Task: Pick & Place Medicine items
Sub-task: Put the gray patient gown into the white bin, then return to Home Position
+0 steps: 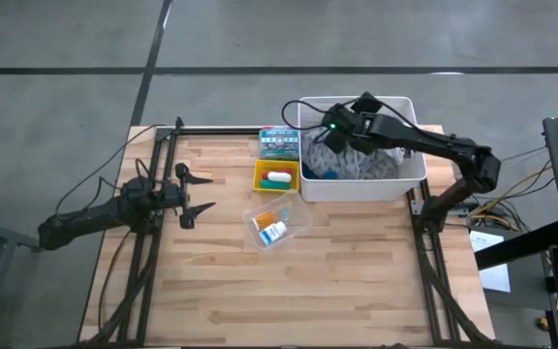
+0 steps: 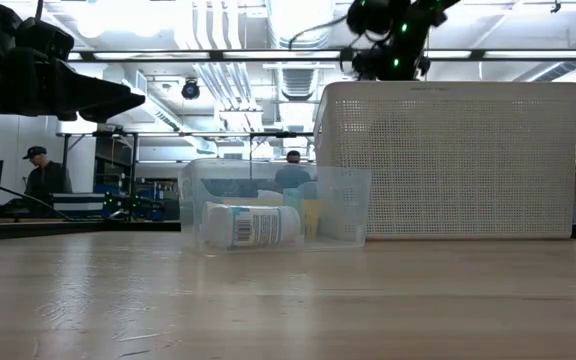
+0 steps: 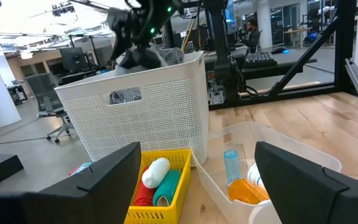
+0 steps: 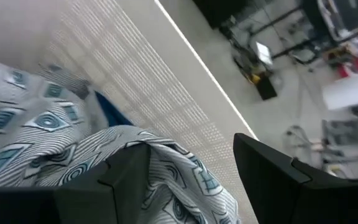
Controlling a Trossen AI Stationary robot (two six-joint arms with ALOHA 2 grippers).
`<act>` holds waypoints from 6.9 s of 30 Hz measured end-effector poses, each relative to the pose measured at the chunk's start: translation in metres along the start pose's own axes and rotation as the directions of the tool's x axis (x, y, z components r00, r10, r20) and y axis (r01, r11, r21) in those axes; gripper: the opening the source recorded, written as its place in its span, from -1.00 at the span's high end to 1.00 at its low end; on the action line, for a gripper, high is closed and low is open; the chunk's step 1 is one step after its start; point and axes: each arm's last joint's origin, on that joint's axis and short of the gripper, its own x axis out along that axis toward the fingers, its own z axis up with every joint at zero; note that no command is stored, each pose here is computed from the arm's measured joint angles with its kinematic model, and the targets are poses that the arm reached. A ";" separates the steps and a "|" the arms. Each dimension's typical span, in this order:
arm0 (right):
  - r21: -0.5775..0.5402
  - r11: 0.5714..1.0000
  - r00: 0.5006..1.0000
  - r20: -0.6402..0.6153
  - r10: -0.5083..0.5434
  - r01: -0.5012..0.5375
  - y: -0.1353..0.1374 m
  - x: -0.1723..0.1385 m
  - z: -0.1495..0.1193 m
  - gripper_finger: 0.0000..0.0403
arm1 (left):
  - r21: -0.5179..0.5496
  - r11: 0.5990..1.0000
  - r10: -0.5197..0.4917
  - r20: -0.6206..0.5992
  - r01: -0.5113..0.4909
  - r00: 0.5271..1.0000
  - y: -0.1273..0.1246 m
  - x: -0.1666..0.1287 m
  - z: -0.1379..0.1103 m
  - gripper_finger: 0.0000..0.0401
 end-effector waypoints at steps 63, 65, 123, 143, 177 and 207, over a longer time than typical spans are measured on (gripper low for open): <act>-0.002 0.845 0.794 0.340 0.504 -0.535 -0.003 -0.126 -0.023 -0.12 | 0.000 1.000 0.000 0.000 0.000 1.000 0.000 0.000 0.000 -0.60; -0.036 0.832 0.773 0.349 0.530 -0.554 0.005 -0.134 -0.024 -0.12 | 0.000 1.000 0.000 0.000 0.000 1.000 0.000 0.000 0.000 -0.60; -0.603 0.392 -0.033 0.571 0.820 -0.695 0.123 -0.137 -0.234 0.96 | 0.000 1.000 0.000 0.000 0.000 1.000 0.000 0.000 0.000 -0.60; -0.636 0.264 -0.309 0.643 0.701 -0.725 0.074 -0.114 -0.269 0.96 | 0.000 1.000 0.000 0.000 0.000 1.000 0.000 0.000 0.000 -0.60; -0.686 0.286 -0.306 0.606 0.735 -0.669 0.050 -0.097 -0.289 0.96 | 0.000 1.000 0.000 0.000 0.000 1.000 0.000 0.000 0.000 -0.60; -0.650 0.233 -0.285 0.588 0.757 -0.724 0.053 -0.097 -0.289 0.96 | 0.000 1.000 0.000 0.000 0.000 1.000 0.000 0.000 0.000 -0.60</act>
